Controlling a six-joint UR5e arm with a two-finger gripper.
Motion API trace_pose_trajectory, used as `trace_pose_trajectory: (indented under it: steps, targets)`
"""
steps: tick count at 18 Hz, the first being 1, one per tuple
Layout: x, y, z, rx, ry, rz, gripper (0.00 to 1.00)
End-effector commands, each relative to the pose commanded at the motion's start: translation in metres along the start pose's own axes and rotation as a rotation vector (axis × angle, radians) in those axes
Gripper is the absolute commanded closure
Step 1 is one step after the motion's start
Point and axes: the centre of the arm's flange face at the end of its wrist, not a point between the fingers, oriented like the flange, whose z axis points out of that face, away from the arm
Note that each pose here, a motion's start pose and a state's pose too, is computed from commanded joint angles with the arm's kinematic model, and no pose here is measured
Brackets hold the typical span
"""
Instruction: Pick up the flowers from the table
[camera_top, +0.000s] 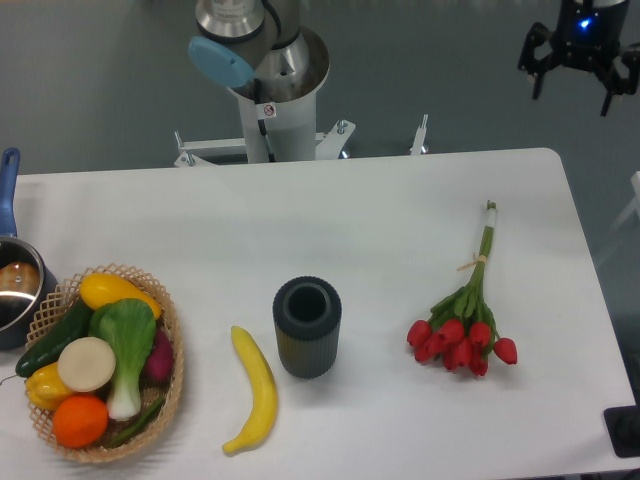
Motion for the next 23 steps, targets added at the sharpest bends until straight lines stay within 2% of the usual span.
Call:
trace_pose_trajectory:
  steps: [5, 13, 16, 21, 23]
  targets:
    - [0.001, 0.018, 0.014, 0.027, 0.021, -0.040, 0.00]
    - [0.007, 0.018, 0.040, 0.036, 0.061, -0.065, 0.00]
    - [0.006, 0.011, 0.069, 0.061, 0.113, -0.136, 0.00]
    - [0.005, -0.006, 0.108, 0.139, 0.172, -0.156, 0.00]
    - [-0.002, -0.013, 0.129, 0.148, 0.167, -0.170, 0.00]
